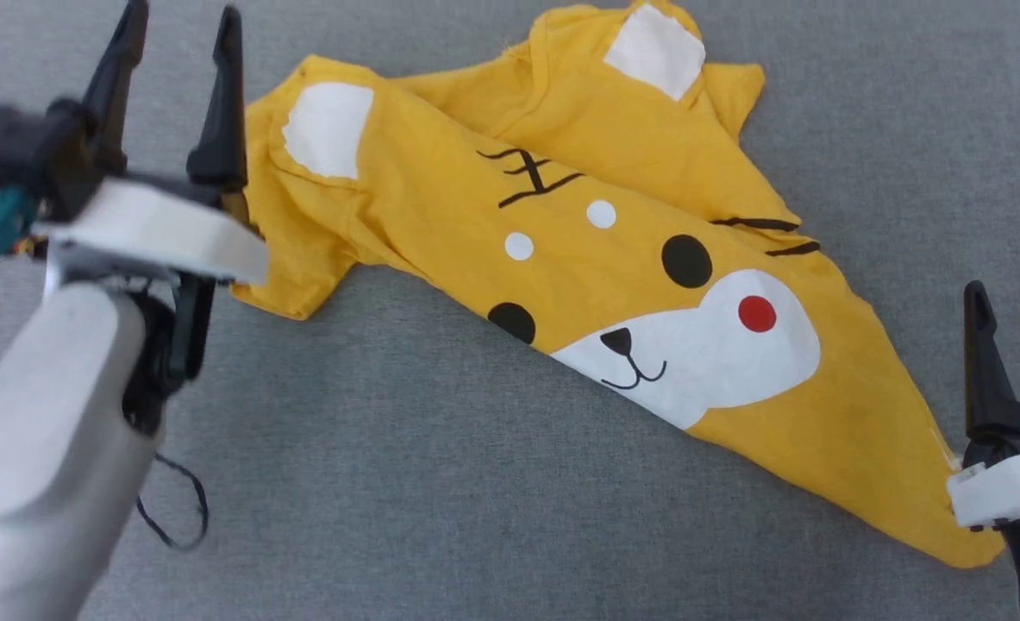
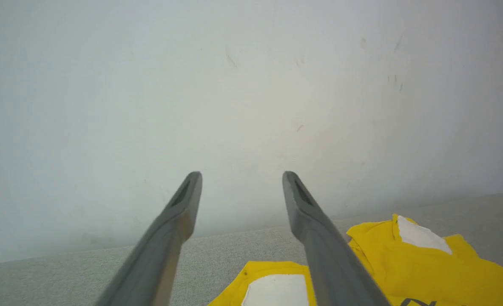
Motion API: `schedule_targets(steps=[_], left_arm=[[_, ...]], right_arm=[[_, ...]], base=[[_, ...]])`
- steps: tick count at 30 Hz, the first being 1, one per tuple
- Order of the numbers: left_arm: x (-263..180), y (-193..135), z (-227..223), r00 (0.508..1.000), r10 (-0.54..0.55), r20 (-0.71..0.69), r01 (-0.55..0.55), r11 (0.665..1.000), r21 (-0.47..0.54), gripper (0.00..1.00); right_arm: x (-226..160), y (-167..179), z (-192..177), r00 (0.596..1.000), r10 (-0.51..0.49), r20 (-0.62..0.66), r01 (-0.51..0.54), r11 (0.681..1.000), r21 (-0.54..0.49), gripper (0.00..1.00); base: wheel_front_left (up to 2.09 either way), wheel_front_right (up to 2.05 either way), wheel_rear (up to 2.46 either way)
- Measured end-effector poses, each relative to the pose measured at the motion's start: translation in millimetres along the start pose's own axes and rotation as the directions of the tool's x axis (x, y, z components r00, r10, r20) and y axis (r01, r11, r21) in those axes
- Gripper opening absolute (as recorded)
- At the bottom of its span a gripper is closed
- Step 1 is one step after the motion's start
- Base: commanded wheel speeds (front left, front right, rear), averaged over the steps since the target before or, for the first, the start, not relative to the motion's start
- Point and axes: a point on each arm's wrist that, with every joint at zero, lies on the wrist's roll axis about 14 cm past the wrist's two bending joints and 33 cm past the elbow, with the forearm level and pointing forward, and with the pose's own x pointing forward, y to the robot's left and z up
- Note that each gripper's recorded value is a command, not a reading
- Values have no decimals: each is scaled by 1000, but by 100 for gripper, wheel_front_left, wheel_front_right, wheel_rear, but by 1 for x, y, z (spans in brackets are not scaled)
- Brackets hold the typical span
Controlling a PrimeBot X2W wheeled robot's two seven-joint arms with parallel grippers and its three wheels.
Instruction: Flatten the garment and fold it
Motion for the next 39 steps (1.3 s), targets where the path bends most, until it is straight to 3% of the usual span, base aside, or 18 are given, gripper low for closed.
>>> schedule_targets(steps=[7, 13, 21, 27, 34, 39], left_arm=[[-61, 18, 41, 983, 137, 122, -138, 990, 0, 100], [-128, 31, 55, 951, 276, 143, -282, 959, 22, 100], [-206, 16, 19, 925, 381, -10, -381, 925, -2, 100], [-212, 15, 29, 924, 382, 23, -381, 924, -22, 100], [-202, 14, 23, 933, 358, 23, -357, 934, -23, 100], [-194, 13, 15, 935, 354, 12, -353, 935, -26, 100]], right_arm=[[-10, 13, 14, 999, 42, 28, -42, 999, 9, 100], [-23, 21, 20, 996, 72, 45, -72, 997, 19, 100], [-44, 21, 13, 996, 81, 22, -82, 995, 47, 100], [-38, 32, 10, 994, 110, -30, -109, 994, 7, 100], [4, 61, 20, 982, 167, -88, -176, 978, -112, 100], [32, 62, -4, 956, 178, -231, -224, 956, -189, 100]], base=[[0, 0, 0], [0, 0, 0], [0, 0, 0], [0, 0, 0], [0, 0, 0], [0, 0, 0]])
